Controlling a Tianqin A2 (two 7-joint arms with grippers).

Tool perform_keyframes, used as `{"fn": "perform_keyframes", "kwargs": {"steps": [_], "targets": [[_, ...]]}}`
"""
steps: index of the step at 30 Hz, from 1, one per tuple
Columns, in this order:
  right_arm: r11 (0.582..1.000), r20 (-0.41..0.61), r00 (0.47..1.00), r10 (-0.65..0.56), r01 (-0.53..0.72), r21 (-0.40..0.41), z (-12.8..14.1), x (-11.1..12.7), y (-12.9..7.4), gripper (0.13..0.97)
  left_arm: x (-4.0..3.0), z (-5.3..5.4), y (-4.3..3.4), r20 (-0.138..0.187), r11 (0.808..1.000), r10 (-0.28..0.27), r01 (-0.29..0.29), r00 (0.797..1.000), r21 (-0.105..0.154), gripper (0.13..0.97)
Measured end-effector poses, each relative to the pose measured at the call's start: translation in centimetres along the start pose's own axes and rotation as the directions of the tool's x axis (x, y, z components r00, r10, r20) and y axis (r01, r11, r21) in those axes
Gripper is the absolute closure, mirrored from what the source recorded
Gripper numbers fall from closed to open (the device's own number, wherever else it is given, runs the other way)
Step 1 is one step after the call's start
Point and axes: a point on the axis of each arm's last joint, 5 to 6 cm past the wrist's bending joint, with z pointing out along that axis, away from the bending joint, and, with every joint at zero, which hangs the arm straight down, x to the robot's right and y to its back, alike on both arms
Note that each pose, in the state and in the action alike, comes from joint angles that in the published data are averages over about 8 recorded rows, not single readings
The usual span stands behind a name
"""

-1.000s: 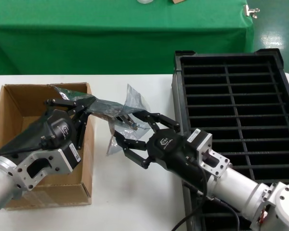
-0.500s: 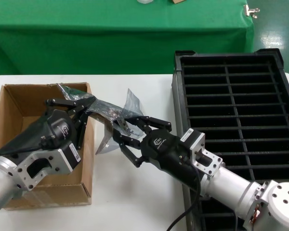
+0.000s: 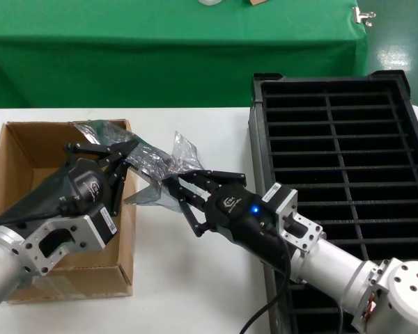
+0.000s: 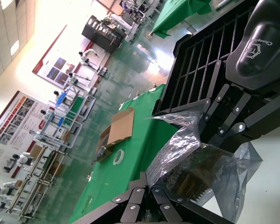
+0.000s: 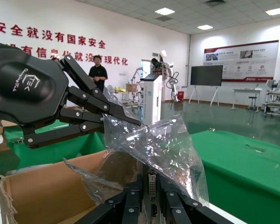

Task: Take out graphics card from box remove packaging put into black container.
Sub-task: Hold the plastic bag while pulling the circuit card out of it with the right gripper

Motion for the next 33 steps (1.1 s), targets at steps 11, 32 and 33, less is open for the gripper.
{"fn": "perform_keyframes", "kwargs": {"steps": [11,32,33], "targets": [[1.000,0.007,1.000,0.005,-0.005,-0.005,-1.0,-0.1,-0.1,0.904,0.00,0.0,0.00,0.000,1.000,0.000,0.000,1.000,0.000,0.958],[0.998,-0.011,0.998,0.067,-0.067,0.008,-1.3,1.0,-0.1,0.779,0.00,0.0,0.00,0.000,1.000,0.000,0.000,1.000,0.000,0.958],[0.997,-0.012,0.997,0.072,-0.072,0.009,-1.3,1.0,-0.1,0.764,0.00,0.0,0.00,0.000,1.000,0.000,0.000,1.000,0.000,0.958]]}}
